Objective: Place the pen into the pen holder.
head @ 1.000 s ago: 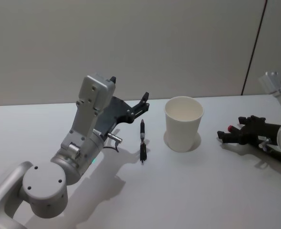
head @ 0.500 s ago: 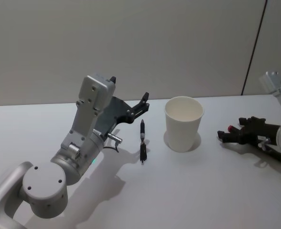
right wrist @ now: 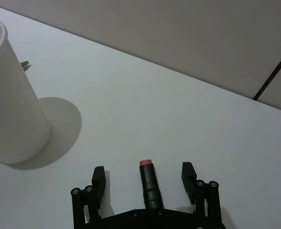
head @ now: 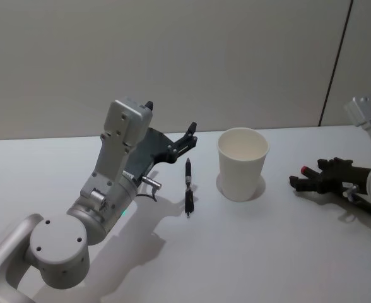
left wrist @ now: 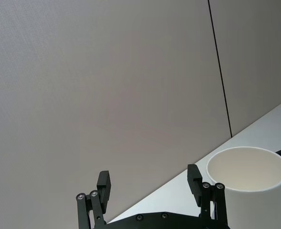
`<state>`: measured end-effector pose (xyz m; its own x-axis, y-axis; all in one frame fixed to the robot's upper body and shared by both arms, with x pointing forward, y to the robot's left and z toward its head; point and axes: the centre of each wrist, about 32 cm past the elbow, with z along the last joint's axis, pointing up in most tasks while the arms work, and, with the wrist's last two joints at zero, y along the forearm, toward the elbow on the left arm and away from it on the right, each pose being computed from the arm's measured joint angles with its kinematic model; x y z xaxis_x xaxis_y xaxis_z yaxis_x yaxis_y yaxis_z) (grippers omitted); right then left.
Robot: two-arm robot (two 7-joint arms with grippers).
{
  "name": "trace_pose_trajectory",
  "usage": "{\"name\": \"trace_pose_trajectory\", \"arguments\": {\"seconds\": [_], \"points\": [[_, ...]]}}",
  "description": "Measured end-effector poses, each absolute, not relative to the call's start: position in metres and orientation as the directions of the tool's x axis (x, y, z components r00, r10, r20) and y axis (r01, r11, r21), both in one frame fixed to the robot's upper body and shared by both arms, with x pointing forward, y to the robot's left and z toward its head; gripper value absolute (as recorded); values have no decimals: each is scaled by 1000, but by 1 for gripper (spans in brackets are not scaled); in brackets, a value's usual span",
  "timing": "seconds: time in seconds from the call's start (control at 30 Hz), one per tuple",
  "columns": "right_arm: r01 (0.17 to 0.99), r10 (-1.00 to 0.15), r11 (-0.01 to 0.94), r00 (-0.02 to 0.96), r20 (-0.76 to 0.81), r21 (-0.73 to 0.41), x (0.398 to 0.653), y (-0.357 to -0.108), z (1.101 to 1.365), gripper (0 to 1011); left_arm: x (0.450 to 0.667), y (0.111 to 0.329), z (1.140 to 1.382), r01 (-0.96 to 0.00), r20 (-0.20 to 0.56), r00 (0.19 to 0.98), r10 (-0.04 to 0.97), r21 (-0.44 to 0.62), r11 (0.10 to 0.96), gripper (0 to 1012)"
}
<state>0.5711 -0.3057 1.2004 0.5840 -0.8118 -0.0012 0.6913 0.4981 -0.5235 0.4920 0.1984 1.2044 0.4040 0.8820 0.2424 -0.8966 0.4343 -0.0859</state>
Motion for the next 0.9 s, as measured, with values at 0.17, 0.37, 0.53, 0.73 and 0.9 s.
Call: {"name": "trace_pose_trajectory", "arguments": {"seconds": [0.17, 0.37, 0.53, 0.73, 0.9], "points": [[691, -813, 497, 583, -3, -525, 571, -307, 1200, 964, 492, 198, 1204, -897, 242, 404, 882, -86, 434, 1001], [690, -813, 497, 582, -5, -527, 571, -307, 1200, 890, 492, 198, 1204, -897, 242, 404, 882, -86, 434, 1001], [689, -814, 496, 581, -7, -528, 571, -308, 1199, 855, 492, 198, 1204, -897, 242, 404, 882, -86, 434, 1001], [688, -814, 496, 581, -7, -530, 571, -308, 1199, 817, 492, 198, 1204, -897, 242, 404, 882, -86, 434, 1001], [688, -814, 496, 581, -7, -530, 571, -308, 1199, 794, 492, 198, 1204, -897, 242, 404, 882, -86, 434, 1001]]}}
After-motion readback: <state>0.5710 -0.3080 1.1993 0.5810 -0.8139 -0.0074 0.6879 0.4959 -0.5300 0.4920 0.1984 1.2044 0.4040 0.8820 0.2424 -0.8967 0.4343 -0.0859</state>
